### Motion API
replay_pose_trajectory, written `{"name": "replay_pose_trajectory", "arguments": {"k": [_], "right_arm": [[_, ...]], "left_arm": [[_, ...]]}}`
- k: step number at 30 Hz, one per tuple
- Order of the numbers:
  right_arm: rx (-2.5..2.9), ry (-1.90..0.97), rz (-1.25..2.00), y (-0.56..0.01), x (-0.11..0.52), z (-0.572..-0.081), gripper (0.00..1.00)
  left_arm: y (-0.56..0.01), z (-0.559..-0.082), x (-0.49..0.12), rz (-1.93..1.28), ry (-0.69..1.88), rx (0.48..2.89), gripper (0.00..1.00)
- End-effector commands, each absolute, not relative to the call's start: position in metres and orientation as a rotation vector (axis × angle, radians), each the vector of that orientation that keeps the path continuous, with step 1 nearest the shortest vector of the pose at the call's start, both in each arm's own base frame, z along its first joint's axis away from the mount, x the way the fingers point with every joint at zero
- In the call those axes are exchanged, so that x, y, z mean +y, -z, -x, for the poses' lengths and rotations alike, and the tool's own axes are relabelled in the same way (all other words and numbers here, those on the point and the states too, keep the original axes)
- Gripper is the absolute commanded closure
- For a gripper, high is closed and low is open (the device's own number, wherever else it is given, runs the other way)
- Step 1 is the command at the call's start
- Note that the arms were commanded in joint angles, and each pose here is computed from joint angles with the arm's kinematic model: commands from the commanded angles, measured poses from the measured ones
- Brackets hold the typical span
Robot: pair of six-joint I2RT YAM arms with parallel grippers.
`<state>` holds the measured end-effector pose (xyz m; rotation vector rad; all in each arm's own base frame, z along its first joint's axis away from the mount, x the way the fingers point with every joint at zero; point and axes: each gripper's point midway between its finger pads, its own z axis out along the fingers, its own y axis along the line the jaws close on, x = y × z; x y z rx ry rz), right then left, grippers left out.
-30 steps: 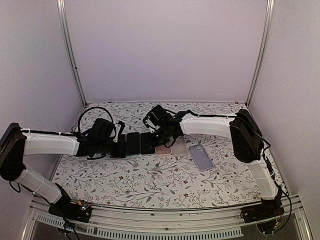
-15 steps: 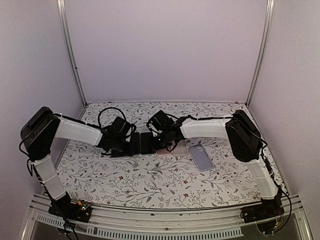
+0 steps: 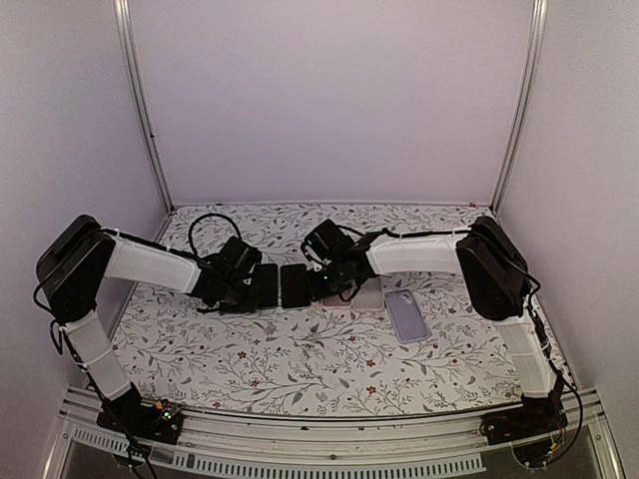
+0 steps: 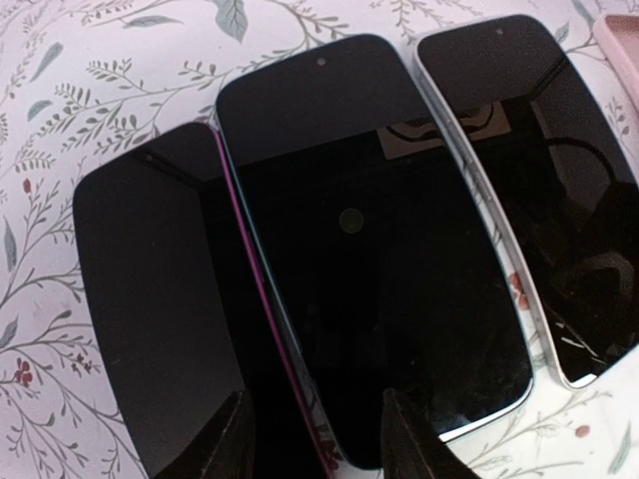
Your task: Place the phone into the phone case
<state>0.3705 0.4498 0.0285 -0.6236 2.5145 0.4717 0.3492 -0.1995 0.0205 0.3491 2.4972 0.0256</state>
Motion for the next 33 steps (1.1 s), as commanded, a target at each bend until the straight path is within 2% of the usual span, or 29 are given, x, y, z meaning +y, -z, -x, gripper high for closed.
{"name": "replay_pose_trajectory", "arguments": {"k": [1,3,6,10,17,24,27,29,33], "right_arm": [[2.578,-0.412,0.624,-0.018,0.438,-0.375,0.56],[2.557,-0.422,0.629,-0.020,0.451,-0.375,0.43],[2.539,-0.413,0.620,-0.015,0.465,-0.379,0.30],[2.515,-0.324,0.609,-0.003,0.470,-0.387,0.02],[2.477,-0.212,0.684,0.015,0.487,-0.379,0.01],[2.537,-0.145,0.733,0.034,0.476,-0.366,0.03],[2.607,-0.215,0.808,0.034,0.478,-0.345,0.09],[2.674,-0.232,0.877,0.035,0.473,-0.326,0.17],[2.791,-0.145,0.987,0.043,0.443,-0.286,0.19]], "left_arm": [[-0.017,-0.328,-0.189,-0.388,-0.023,2.542,0.55],[-0.032,-0.330,-0.196,-0.385,0.045,2.492,0.55],[-0.053,-0.330,-0.199,-0.374,0.106,2.432,0.54],[-0.064,-0.326,-0.203,-0.398,0.161,2.411,0.52],[-0.055,-0.320,-0.207,-0.407,0.196,2.447,0.51],[-0.053,-0.318,-0.204,-0.412,0.180,2.455,0.50],[-0.054,-0.318,-0.204,-0.414,0.177,2.456,0.50],[-0.055,-0.318,-0.204,-0.413,0.174,2.454,0.50],[-0.054,-0.317,-0.201,-0.409,0.161,2.456,0.50]]}}
